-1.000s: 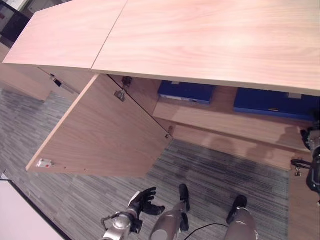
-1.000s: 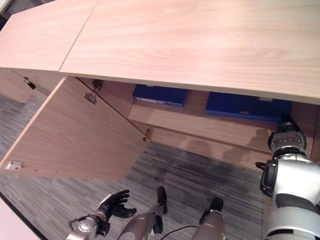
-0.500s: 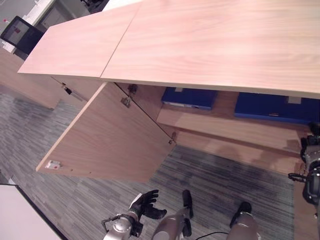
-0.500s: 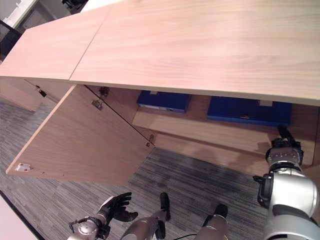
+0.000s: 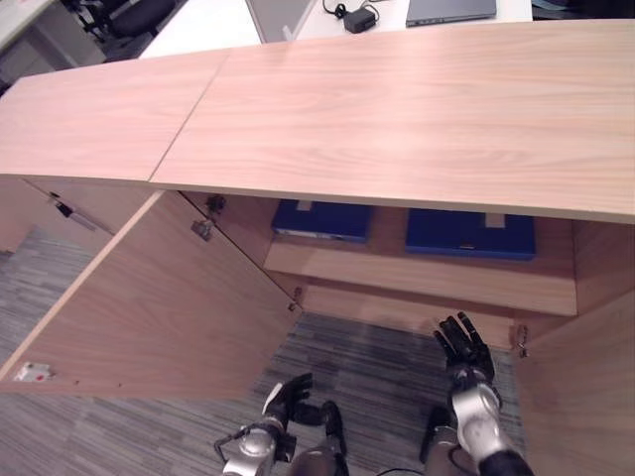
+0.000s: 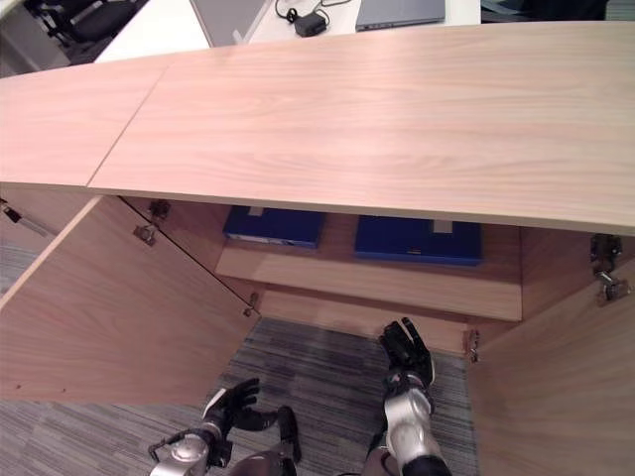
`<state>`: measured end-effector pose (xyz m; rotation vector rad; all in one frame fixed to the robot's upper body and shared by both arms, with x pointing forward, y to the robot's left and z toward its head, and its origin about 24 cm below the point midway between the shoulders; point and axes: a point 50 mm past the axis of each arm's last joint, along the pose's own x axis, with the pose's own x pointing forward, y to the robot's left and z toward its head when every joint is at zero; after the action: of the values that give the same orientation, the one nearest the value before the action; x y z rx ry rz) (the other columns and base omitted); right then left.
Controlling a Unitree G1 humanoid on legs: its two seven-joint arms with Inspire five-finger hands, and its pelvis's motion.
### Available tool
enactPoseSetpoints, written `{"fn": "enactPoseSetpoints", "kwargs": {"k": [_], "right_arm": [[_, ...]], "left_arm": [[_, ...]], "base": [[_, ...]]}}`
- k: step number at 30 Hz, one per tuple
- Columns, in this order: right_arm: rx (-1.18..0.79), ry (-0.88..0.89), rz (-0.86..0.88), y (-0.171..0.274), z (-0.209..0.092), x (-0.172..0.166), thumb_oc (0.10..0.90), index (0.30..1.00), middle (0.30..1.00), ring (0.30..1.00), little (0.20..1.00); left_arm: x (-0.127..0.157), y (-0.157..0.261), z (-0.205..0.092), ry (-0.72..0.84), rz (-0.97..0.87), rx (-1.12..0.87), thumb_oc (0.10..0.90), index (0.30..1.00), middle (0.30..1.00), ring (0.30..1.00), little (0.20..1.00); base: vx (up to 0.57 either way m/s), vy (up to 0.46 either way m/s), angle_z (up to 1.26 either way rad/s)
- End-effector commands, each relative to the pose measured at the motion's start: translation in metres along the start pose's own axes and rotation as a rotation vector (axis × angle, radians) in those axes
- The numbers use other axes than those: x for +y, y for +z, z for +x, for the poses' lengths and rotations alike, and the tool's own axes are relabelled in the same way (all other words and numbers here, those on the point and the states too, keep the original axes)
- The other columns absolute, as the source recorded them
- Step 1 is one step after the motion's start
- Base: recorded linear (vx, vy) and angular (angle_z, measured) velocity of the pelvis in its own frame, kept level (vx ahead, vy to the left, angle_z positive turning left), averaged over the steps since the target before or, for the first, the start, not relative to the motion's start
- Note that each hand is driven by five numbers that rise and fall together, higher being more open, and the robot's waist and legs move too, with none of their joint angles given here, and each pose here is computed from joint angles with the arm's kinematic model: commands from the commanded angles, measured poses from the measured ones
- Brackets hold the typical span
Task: Put the empty folder in the office cabinet
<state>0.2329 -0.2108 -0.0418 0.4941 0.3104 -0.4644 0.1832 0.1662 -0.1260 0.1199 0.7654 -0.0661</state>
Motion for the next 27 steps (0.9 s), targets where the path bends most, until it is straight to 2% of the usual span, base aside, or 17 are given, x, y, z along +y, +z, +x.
{"fn": "enactPoseSetpoints", "kwargs": {"k": [1,3,4,5,6,8,12,15,24,27], "right_arm": [[-0.559,0.234,-0.336,0.122,0.01,0.041,0.4,0.3,0.3,0.3,0.3],[-0.666,0.269,-0.506,0.141,0.003,0.047,0.4,0.3,0.3,0.3,0.3],[-0.735,0.309,-0.646,0.152,-0.004,0.052,0.4,0.3,0.3,0.3,0.3],[-0.736,0.309,-0.646,0.153,-0.004,0.052,0.4,0.3,0.3,0.3,0.3],[-0.774,0.325,-0.752,0.16,-0.005,0.055,0.4,0.3,0.3,0.3,0.3],[-0.788,0.33,-0.788,0.163,-0.006,0.058,0.4,0.3,0.3,0.3,0.3],[-0.765,0.279,-1.016,0.168,0.011,0.054,0.4,0.3,0.3,0.3,0.3],[-0.723,0.253,-1.013,0.168,0.02,0.052,0.4,0.3,0.3,0.3,0.3],[-0.599,0.123,-1.226,0.187,0.057,0.045,0.4,0.3,0.3,0.3,0.3],[-0.57,0.101,-1.232,0.188,0.063,0.046,0.4,0.3,0.3,0.3,0.3]], "left_arm": [[0.021,0.021,0.007,0.063,0.061,-0.069,0.8,0.9,0.9,0.9,0.9],[0.023,0.019,0.007,0.061,0.073,-0.065,0.8,0.9,0.9,0.9,0.9],[0.023,0.015,0.005,0.054,0.089,-0.054,0.8,0.9,0.9,0.9,0.9],[0.023,0.015,0.005,0.054,0.089,-0.055,0.8,0.9,0.9,0.9,0.9],[0.024,0.013,0.005,0.047,0.096,-0.048,0.8,0.9,0.9,0.9,0.9],[0.024,0.013,0.005,0.048,0.097,-0.047,0.8,0.9,0.9,0.9,0.9],[0.025,0.007,0.003,0.037,0.124,-0.032,0.8,0.9,0.9,0.9,0.9],[0.024,0.006,0.002,0.028,0.127,-0.032,0.8,0.9,0.9,0.9,0.9],[0.026,-0.001,-0.004,-0.01,0.182,-0.039,0.8,0.9,0.9,0.9,0.9],[0.027,0.0,-0.005,-0.011,0.196,-0.044,0.8,0.9,0.9,0.9,0.9]], "base": [[0.0,-0.008,-0.16],[0.02,-0.017,-0.18],[0.01,-0.017,-0.12],[0.02,-0.027,-0.14],[0.0,-0.019,-0.11],[0.01,-0.01,-0.05],[0.0,-0.027,0.01],[0.0,-0.024,0.06],[-0.02,-0.014,0.09],[-0.02,-0.001,0.07]]}}
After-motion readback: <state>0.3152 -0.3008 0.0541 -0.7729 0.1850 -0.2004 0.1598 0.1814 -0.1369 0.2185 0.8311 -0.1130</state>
